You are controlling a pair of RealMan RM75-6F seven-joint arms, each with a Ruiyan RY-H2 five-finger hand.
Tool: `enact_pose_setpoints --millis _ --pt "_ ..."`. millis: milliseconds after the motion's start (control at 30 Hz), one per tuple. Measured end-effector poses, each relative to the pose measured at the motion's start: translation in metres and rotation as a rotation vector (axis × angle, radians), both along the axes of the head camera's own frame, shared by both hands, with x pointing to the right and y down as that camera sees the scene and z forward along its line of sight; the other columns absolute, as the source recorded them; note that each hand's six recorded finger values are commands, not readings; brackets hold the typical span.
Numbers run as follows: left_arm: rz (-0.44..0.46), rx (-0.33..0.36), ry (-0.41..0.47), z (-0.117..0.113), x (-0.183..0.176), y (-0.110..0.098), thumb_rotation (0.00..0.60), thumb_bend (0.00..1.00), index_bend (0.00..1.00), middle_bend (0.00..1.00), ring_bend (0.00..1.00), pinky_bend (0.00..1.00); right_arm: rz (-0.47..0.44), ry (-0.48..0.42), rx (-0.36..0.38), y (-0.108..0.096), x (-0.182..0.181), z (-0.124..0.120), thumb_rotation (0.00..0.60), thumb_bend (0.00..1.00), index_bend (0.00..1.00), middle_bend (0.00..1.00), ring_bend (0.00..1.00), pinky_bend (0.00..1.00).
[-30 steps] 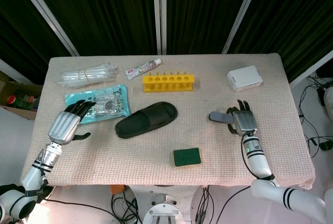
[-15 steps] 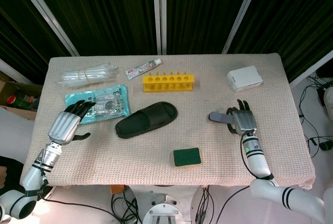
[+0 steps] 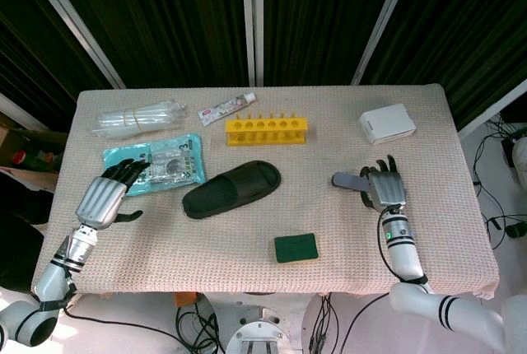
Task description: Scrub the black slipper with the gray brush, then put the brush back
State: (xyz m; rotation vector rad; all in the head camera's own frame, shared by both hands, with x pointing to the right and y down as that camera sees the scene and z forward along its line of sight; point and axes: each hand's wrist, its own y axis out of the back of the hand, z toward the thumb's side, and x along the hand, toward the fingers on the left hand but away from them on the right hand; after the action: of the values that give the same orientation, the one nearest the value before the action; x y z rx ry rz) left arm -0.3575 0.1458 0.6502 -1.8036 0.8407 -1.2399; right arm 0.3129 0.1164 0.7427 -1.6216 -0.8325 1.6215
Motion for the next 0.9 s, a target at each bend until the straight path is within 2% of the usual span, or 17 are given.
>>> enact_pose_setpoints --millis 300,600,733,900 --pt "-0.002 0.002 0.002 -0.002 0.0 -0.001 0.6 0.03 0.13 0.16 0.11 0.25 0.01 -0.088 0.076 -0.008 -0.003 -0.015 0.6 0.48 0.79 0.7 0.23 0.0" --pt "0.007 -0.008 0.002 0.001 0.004 -0.001 0.6 0.03 0.13 0.16 0.11 0.25 0.008 -0.24 0.172 -0.021 -0.01 -0.056 0.6 0.49 0.82 0.73 0.24 0.0" --pt "0.017 -0.022 -0.001 0.005 0.007 0.002 0.6 0.03 0.13 0.16 0.11 0.25 -0.006 -0.283 0.19 -0.025 -0.015 -0.07 0.6 0.49 0.83 0.73 0.24 0.0" --pt "0.045 -0.048 0.001 0.011 0.015 0.007 0.6 0.03 0.13 0.16 0.11 0.25 -0.032 -0.324 0.173 -0.03 -0.032 -0.077 0.6 0.49 0.83 0.73 0.24 0.0"
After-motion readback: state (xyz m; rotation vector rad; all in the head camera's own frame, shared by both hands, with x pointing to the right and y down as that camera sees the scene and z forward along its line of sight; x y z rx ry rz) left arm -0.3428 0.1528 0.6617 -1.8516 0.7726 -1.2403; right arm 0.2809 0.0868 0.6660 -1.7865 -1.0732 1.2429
